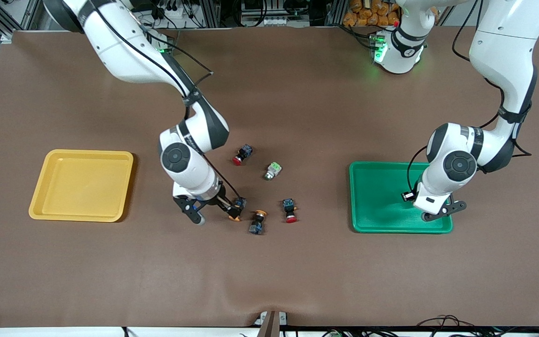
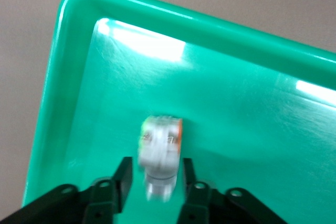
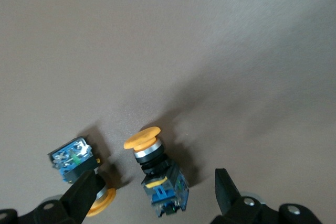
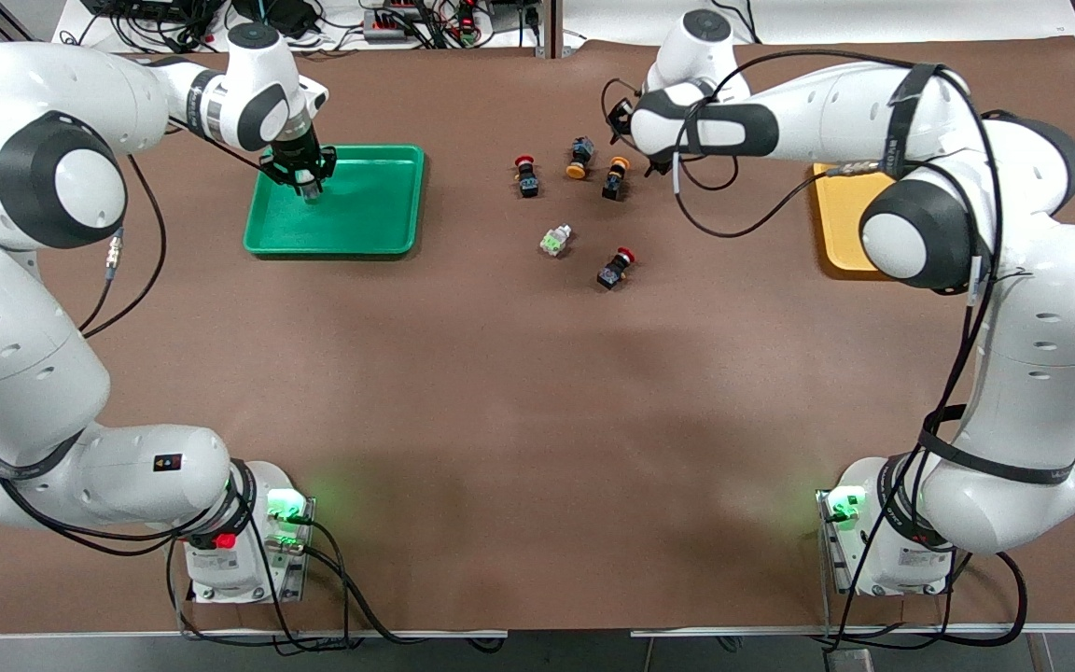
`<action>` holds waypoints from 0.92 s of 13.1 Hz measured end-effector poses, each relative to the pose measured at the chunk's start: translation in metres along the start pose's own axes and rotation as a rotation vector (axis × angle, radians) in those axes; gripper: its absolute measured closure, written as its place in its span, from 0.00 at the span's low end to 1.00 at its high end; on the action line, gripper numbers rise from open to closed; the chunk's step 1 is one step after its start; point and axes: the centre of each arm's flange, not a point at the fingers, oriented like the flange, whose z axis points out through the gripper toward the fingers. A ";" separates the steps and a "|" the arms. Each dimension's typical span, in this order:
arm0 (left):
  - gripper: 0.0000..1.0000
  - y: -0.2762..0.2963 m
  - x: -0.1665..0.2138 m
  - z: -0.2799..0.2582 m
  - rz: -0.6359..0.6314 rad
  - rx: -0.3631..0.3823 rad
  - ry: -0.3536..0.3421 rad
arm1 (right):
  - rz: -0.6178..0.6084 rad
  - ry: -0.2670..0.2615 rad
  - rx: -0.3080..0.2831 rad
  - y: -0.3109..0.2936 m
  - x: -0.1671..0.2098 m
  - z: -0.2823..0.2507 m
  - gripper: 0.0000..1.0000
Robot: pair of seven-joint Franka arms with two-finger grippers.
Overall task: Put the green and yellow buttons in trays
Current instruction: 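Carry the white button to the green tray while the right gripper grasps a yellow button, then release the white button in the green tray while the right gripper lifts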
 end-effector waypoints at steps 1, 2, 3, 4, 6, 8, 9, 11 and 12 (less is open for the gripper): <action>0.37 0.001 0.001 -0.005 0.013 -0.009 0.009 | -0.006 0.003 0.009 0.000 -0.005 0.011 0.00; 0.26 0.005 0.001 -0.013 0.021 -0.018 0.021 | -0.014 0.005 0.013 0.001 -0.010 0.021 0.00; 0.15 0.012 0.000 -0.027 0.033 -0.029 0.039 | -0.026 0.007 0.013 0.002 -0.016 0.030 0.00; 0.04 0.025 -0.004 -0.044 0.053 -0.042 0.058 | -0.042 0.012 0.009 0.003 -0.021 0.038 0.00; 0.00 0.053 -0.018 -0.080 0.096 -0.068 0.087 | -0.073 0.027 -0.002 0.004 -0.023 0.043 0.09; 0.00 0.080 -0.031 -0.108 0.133 -0.100 0.115 | -0.080 0.033 -0.001 0.004 -0.022 0.042 0.35; 0.00 0.091 -0.036 -0.117 0.149 -0.114 0.124 | -0.081 0.034 0.000 0.003 -0.022 0.042 0.48; 0.00 0.106 -0.044 -0.126 0.162 -0.130 0.118 | -0.080 0.036 -0.002 0.004 -0.021 0.041 0.68; 0.00 0.114 -0.048 -0.132 0.148 -0.141 0.100 | -0.079 0.037 -0.006 0.004 -0.019 0.041 0.67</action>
